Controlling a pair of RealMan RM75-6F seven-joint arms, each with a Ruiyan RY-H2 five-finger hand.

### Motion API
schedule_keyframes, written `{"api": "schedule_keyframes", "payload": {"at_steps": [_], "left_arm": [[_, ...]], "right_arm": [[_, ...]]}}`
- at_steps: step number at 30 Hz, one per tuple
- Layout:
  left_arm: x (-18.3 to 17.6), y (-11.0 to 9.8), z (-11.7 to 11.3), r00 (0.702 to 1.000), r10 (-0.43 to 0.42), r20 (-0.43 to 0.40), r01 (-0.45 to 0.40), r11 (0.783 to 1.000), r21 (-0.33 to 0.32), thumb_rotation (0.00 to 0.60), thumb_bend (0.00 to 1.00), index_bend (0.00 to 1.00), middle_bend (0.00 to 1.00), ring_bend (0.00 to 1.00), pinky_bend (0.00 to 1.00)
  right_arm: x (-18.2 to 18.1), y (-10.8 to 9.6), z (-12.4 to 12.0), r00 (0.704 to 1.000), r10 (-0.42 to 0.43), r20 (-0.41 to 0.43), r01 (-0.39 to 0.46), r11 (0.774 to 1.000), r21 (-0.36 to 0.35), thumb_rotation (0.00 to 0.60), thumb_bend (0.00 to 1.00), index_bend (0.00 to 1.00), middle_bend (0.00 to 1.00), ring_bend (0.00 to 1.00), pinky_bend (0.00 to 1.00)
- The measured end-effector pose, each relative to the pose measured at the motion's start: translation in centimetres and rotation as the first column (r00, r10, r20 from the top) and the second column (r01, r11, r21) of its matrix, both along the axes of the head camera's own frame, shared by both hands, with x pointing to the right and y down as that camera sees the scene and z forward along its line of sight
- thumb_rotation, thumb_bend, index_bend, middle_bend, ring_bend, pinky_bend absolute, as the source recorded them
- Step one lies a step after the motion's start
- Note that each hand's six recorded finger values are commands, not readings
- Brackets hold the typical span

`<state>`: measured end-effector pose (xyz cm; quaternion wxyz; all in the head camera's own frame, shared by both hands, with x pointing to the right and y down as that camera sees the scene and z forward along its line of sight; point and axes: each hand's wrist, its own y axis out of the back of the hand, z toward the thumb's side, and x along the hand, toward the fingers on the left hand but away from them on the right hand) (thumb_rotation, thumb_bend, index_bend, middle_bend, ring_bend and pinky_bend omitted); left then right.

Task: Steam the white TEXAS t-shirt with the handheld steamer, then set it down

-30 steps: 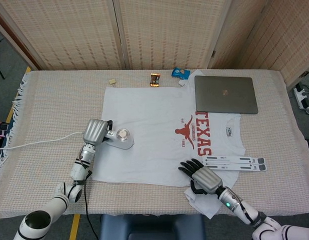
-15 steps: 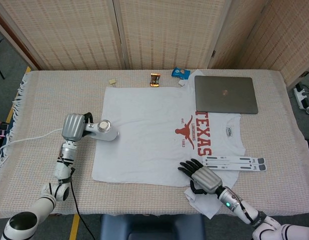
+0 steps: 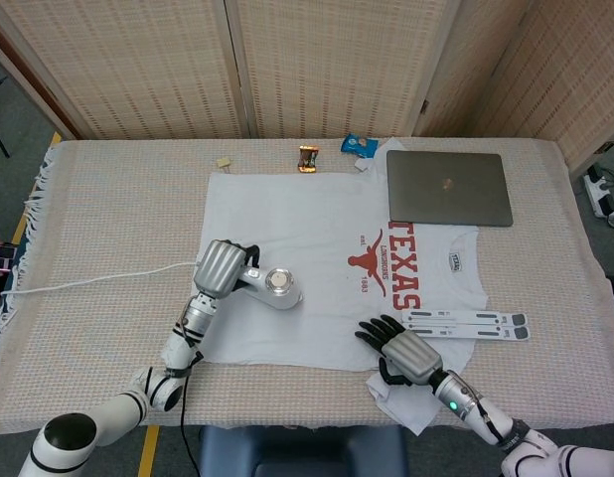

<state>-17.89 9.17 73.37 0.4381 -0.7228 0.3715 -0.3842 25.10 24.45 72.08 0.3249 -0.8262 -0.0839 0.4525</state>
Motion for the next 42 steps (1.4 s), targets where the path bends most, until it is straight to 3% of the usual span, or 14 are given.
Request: {"api": "schedule_keyframes", "payload": {"at_steps": [9,13,23,42], "left_arm": [[0.2,-2.1,2.0,0.993,-0.036,0.116,0.039,0.999,-0.022,0.6,0.41,0.91,1.0,0.91,0.76],[-0.5,-2.1,2.4,0.991,-0.054,0.119,0.057,0.998,-0.027,0.6,0.41,0.91,1.0,0.91,0.76],[-2.0,0.6,3.1,0.997,-0.012,0.079,0.017,0.998,-0.061,0.6,0.41,0.91,1.0,0.91,0.77],[-3.2,5.0,1.3,0.985,0.162,0.053,-0.161,0.987,-0.015,0.6,0.4,0.91,1.0,0.91,0.76]], "right_arm": [[0.2,-0.1,0.1,1.0,0.007,-0.007,-0.007,1.0,-0.003,0.246,0.84,0.0,0.0,0.0,0.0],[0.2,-0.1,0.2,1.0,0.011,-0.011,-0.011,1.0,-0.004,0.251,0.84,0.0,0.0,0.0,0.0],[0.0,-0.1,0.2,1.0,0.005,-0.01,-0.005,1.0,-0.002,0.252,0.84,0.0,0.0,0.0,0.0],[0.1,-0.1,-0.2,1.0,0.01,-0.008,-0.01,1.0,0.005,0.248,0.84,0.0,0.0,0.0,0.0]]}}
